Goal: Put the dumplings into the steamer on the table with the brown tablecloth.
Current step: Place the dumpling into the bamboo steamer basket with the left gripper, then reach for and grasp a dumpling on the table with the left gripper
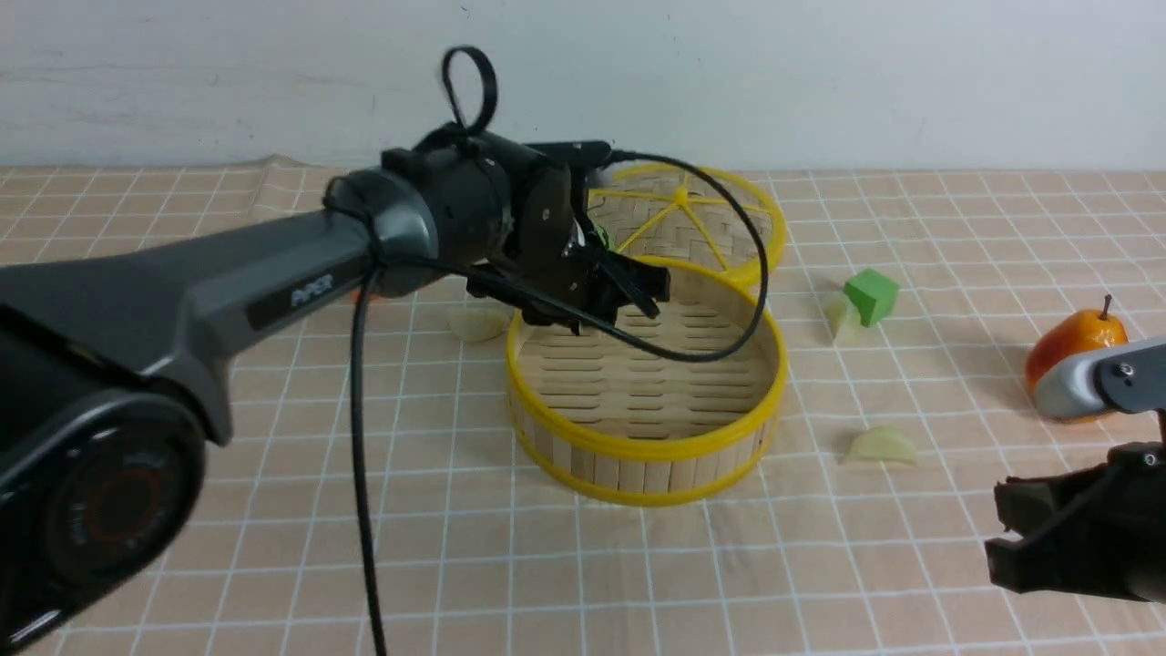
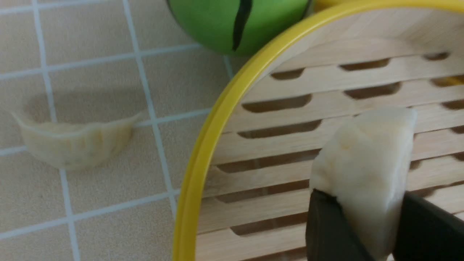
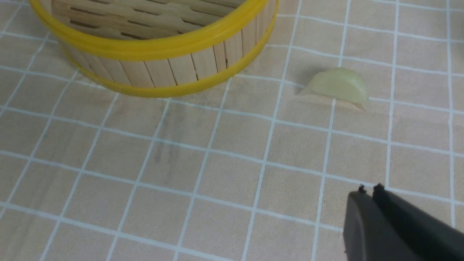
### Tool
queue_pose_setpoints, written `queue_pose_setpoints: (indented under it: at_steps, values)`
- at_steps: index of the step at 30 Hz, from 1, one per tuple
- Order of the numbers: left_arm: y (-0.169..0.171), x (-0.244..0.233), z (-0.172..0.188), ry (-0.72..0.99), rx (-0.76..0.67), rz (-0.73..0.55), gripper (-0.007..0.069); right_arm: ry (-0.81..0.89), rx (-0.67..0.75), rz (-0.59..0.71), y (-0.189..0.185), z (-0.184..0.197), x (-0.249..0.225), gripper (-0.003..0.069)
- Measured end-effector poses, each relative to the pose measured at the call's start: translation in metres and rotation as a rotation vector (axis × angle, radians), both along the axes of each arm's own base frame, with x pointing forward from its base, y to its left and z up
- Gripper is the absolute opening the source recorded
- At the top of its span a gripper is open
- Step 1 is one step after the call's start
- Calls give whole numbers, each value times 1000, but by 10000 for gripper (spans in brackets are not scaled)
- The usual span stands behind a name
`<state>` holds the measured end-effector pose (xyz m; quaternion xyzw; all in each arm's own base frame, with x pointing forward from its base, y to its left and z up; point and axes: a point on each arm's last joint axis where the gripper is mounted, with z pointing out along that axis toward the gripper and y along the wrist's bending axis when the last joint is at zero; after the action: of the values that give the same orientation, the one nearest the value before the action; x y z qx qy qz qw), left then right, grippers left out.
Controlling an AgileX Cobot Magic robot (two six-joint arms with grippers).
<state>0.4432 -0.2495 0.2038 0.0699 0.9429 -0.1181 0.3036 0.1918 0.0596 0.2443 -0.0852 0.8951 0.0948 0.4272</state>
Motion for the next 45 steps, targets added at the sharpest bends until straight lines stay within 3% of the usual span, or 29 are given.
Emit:
queue_pose_setpoints:
  at_steps: [1, 3, 7, 12, 15, 18, 23, 27, 35, 45]
  values:
    - [0, 1, -2, 5, 3, 0, 247, 0, 0, 0, 0, 0, 0, 32]
    - [-3, 6, -12, 41, 23, 4, 349, 0, 1, -1, 0, 0, 0, 32]
    - [-5, 9, 8, 25, 16, 5, 463, 1, 1, 0, 0, 0, 0, 35]
    - [9, 8, 82, -129, 59, 23, 491, 1, 1, 0, 0, 0, 0, 42]
    - [33, 12, 111, -177, 22, 129, 487, 1, 1, 0, 0, 0, 0, 45]
    - [52, 24, 101, -128, -21, 231, 476, 1, 1, 0, 0, 0, 0, 48]
    - [84, 57, 19, 122, -113, 404, 465, 4, 13, -6, 0, 0, 0, 53]
    - [88, 62, -13, 195, -126, 477, 465, 7, 22, -11, 0, 0, 0, 53]
    - [89, 66, -21, 190, -139, 505, 463, 7, 24, -12, 1, 0, 0, 55]
    - [90, 69, -20, 140, -129, 494, 391, 8, 26, -13, 1, 0, 0, 64]
